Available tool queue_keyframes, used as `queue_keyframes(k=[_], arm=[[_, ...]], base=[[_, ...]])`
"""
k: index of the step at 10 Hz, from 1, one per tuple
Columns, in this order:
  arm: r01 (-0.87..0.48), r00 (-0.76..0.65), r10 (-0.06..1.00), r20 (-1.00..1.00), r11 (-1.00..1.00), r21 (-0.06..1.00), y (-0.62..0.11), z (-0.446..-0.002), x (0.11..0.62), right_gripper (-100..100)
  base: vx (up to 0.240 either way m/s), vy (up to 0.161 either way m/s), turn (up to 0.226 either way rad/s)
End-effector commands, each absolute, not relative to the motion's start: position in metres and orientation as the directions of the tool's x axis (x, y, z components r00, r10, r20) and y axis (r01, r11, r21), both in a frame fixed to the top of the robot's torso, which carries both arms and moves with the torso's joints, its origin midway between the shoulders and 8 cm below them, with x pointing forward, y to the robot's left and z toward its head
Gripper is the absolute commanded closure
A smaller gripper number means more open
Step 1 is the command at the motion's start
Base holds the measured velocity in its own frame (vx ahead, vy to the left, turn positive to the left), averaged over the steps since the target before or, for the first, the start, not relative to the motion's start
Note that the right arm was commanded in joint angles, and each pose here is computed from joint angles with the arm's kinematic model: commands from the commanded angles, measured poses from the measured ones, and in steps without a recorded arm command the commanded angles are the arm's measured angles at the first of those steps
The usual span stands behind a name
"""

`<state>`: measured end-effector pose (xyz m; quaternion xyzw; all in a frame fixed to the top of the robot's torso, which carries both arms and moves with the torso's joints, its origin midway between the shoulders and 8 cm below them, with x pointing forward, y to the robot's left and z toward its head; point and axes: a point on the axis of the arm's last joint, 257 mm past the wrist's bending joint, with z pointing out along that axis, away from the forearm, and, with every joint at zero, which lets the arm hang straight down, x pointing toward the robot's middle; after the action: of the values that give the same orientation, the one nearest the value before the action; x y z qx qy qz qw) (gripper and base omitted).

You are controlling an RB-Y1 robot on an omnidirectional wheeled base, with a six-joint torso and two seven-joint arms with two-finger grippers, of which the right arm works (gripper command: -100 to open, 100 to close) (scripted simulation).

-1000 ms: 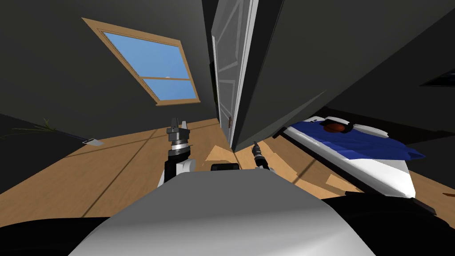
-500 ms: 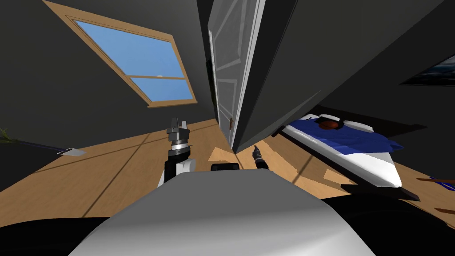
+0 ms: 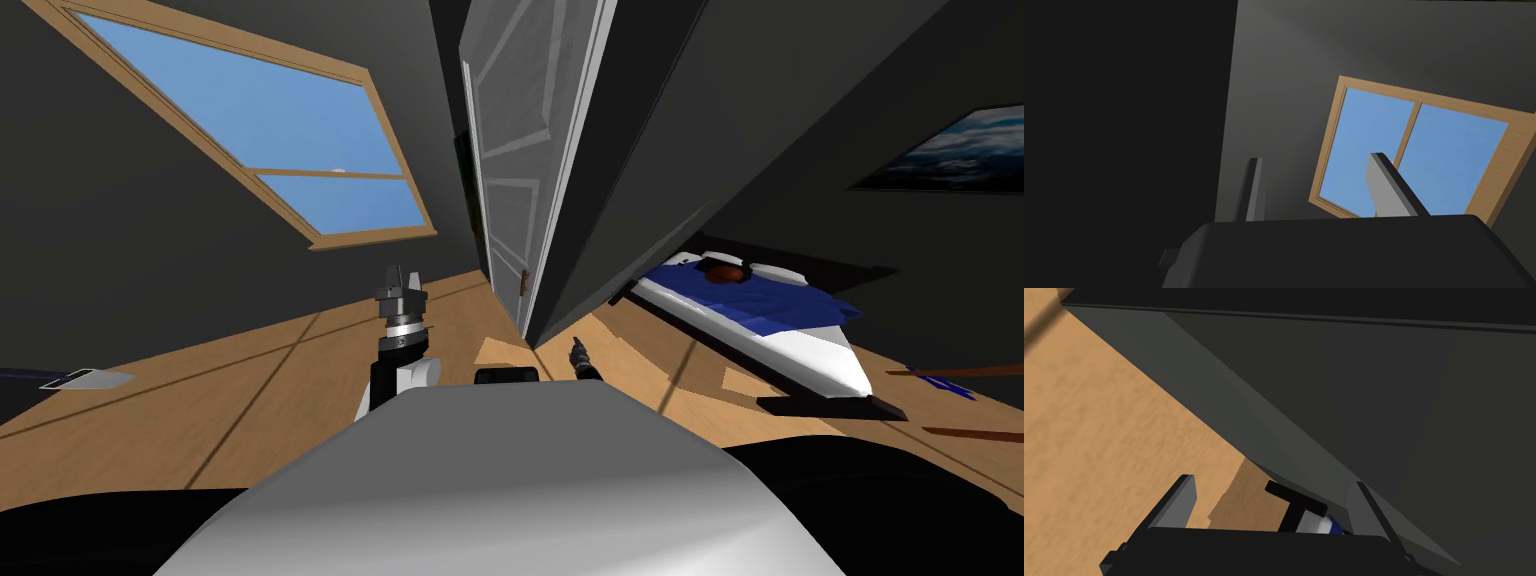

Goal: Push the door open

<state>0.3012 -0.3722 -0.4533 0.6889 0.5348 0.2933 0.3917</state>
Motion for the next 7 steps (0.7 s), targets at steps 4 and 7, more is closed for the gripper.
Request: queue_keyframes(k=[4,7], arm=[[0.590,0.306,0.952,-0.011,-0.181,0.787,-0.381,-0.490,0.270,-100],[0.648,0.349,0.937,-0.014,-0.231,0.726,-0.387,-0.519,0.242,-100]], base=[[0.112,0.127,-0.108],[0.110,0.114,-0.130]])
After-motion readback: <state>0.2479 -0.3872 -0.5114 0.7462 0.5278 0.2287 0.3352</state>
